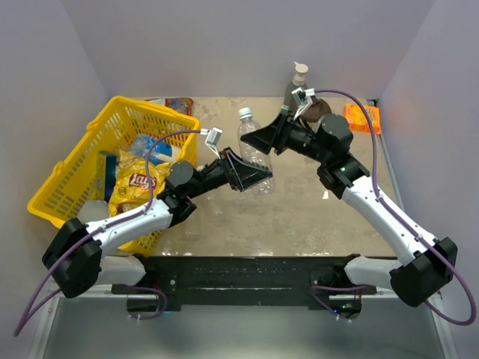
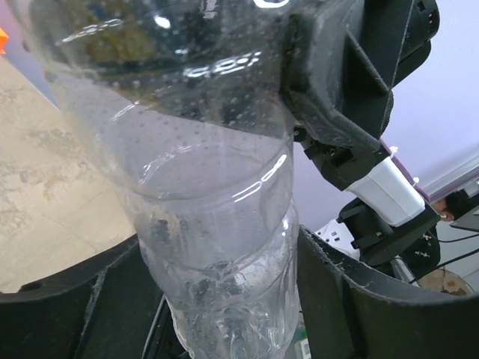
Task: Unscrew the bottle caps
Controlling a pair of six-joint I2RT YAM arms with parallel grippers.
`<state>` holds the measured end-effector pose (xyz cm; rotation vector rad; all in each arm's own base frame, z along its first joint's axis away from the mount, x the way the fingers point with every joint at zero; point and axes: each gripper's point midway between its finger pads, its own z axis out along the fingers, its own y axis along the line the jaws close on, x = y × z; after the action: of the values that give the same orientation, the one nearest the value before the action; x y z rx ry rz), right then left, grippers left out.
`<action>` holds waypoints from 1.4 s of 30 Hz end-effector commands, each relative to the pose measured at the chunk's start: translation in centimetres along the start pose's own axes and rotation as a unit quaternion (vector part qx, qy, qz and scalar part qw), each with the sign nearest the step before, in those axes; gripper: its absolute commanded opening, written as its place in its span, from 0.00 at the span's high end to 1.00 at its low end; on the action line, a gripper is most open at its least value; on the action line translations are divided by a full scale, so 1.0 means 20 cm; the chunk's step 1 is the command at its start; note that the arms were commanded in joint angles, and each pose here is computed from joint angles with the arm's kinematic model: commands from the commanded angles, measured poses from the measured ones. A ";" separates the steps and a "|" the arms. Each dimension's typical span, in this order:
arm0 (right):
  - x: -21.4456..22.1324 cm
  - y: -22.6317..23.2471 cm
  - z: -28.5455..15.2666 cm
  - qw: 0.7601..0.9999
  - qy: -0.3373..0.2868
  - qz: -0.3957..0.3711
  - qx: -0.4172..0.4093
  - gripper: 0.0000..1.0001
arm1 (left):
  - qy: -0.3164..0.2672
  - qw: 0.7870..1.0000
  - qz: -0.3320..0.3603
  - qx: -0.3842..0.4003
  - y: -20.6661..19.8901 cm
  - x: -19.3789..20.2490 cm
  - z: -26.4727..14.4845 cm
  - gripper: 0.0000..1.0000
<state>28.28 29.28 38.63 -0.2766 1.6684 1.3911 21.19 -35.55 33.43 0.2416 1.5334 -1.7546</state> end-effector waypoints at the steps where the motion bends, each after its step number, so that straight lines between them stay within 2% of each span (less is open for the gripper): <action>1: -0.06 0.04 0.00 1.000 -0.027 -0.012 -0.010 0.68 | -0.015 0.999 0.018 0.045 -0.13 -0.06 0.02 0.33; 3: -0.06 0.03 0.00 1.000 -0.027 -0.013 -0.004 0.64 | -0.017 0.999 0.019 0.044 -0.13 -0.06 0.02 0.36; 9: -0.06 0.02 -0.01 0.999 -0.030 -0.018 0.008 0.43 | -0.023 0.999 0.016 0.028 -0.09 -0.05 -0.01 0.43; 10: -0.06 0.02 -0.01 0.999 -0.030 -0.019 0.008 0.34 | -0.023 0.999 0.017 0.025 -0.08 -0.05 -0.01 0.43; 15: -0.10 0.04 -0.03 0.999 -0.030 -0.026 0.019 0.15 | -0.020 0.999 0.026 -0.011 -0.02 -0.03 -0.04 0.45; 16: -0.07 -0.01 -0.02 0.999 -0.011 -0.029 0.038 0.11 | -0.023 0.999 0.026 -0.028 0.01 -0.03 -0.05 0.46; 17: -0.13 0.04 -0.02 0.998 -0.015 -0.042 0.034 0.10 | -0.026 0.999 0.026 -0.035 0.03 -0.04 -0.07 0.47; 21: -0.18 0.00 -0.04 0.994 0.000 -0.069 0.090 0.05 | -0.019 0.996 0.060 -0.063 0.09 -0.02 -0.11 0.48; 23: -0.20 -0.03 -0.06 0.990 0.002 -0.083 0.116 0.05 | 0.008 0.991 0.081 -0.105 0.16 0.00 -0.11 0.48; 24: -0.21 -0.03 -0.06 0.989 0.003 -0.085 0.122 0.05 | 0.021 0.984 0.116 -0.130 0.21 0.00 -0.12 0.48; 25: -0.23 -0.03 -0.08 0.987 0.006 -0.090 0.132 0.06 | 0.057 0.977 0.117 -0.171 0.30 0.07 -0.16 0.49; 26: -0.21 -0.05 -0.06 0.987 0.014 -0.088 0.137 0.07 | 0.062 0.972 0.131 -0.185 0.31 0.05 -0.16 0.50; 27: -0.21 -0.05 -0.06 0.986 0.019 -0.086 0.141 0.10 | 0.067 0.964 0.156 -0.203 0.34 0.05 -0.18 0.50; 31: -0.18 -0.09 -0.06 0.980 0.061 -0.088 0.169 0.22 | 0.097 0.946 0.185 -0.248 0.43 0.10 -0.26 0.51; 35: -0.14 -0.11 -0.04 0.972 0.092 -0.105 0.189 0.27 | 0.112 0.938 0.195 -0.264 0.45 0.15 -0.27 0.51; 42: -0.04 -0.20 -0.01 0.963 0.134 -0.098 0.213 0.41 | 0.115 0.934 0.211 -0.263 0.42 0.19 -0.21 0.52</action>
<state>31.59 28.05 36.13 -0.3580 2.0354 0.9057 21.69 -32.20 20.61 0.4658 1.9922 -0.9969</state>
